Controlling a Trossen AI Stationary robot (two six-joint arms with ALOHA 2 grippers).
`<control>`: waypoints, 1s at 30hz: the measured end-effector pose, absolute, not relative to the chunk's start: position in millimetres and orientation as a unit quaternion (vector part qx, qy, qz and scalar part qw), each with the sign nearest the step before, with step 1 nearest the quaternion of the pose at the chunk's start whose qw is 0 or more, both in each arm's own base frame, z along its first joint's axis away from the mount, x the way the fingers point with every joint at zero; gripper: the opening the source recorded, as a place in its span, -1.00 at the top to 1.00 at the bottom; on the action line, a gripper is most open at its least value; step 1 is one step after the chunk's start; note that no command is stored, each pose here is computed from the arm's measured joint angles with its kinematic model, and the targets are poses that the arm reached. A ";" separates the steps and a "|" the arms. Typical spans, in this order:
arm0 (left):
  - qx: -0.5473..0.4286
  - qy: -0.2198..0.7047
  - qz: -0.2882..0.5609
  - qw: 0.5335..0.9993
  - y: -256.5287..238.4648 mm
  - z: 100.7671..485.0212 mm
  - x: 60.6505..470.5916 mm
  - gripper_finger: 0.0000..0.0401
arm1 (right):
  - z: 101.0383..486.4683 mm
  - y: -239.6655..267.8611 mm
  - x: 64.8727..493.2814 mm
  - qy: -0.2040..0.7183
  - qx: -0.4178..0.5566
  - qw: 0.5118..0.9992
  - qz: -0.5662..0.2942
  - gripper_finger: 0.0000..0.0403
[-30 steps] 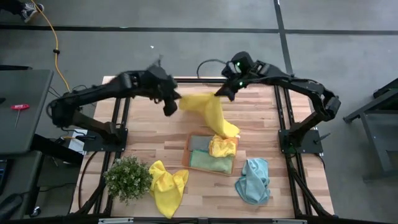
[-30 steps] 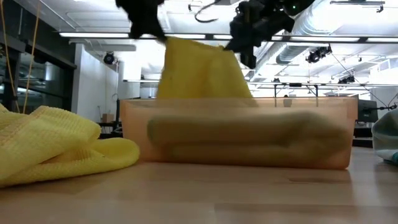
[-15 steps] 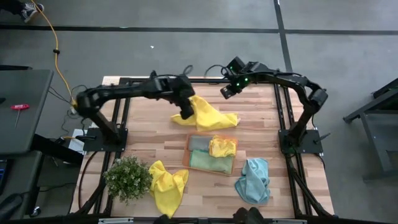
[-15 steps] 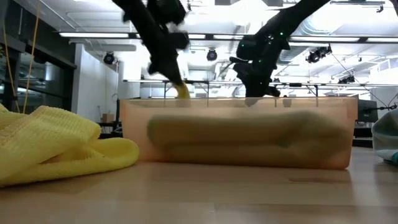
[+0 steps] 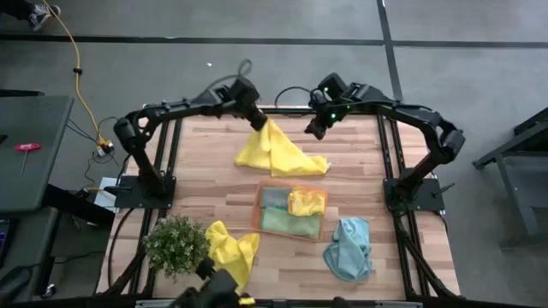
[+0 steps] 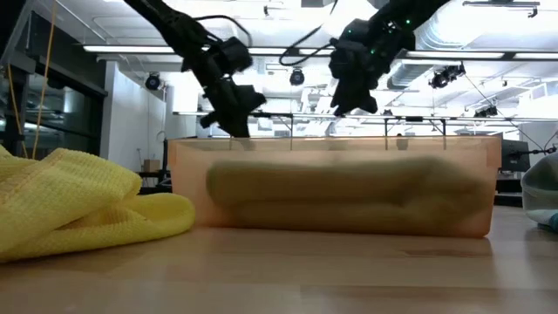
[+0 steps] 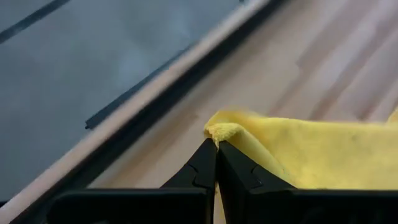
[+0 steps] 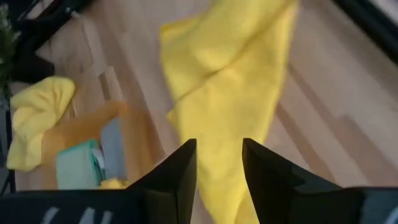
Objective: Fold microfiber towels
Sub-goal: Fold the right yellow microfiber towel
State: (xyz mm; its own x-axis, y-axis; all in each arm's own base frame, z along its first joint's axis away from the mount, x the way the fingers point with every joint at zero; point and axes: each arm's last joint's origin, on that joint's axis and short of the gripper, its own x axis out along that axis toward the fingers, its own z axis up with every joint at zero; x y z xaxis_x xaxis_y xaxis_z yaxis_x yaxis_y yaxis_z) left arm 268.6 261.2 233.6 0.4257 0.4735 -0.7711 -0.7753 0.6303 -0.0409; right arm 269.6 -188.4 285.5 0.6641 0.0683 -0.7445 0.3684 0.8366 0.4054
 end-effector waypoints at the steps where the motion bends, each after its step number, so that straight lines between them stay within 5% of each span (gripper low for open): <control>1: -0.212 0.368 0.386 0.819 266.0 236.5 262.4 1.00 | 284.2 -185.3 273.0 0.403 0.268 0.872 -0.080 0.40; 17: -0.249 0.369 0.381 0.810 277.3 235.2 245.5 1.00 | 212.0 -118.0 376.9 0.404 0.157 0.901 0.011 0.40; 30: -0.248 0.369 0.383 0.810 277.1 235.3 245.9 1.00 | 161.7 -85.7 405.4 0.445 0.005 0.896 0.017 0.40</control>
State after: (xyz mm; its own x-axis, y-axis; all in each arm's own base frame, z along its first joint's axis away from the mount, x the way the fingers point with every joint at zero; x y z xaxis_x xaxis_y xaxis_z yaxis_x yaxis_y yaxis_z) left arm 245.9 277.1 235.3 0.4353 0.4366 -0.7873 -0.8029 0.5838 -0.1202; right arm 405.4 -85.7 161.7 0.6041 0.0354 -0.7961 -0.0272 0.9993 0.0238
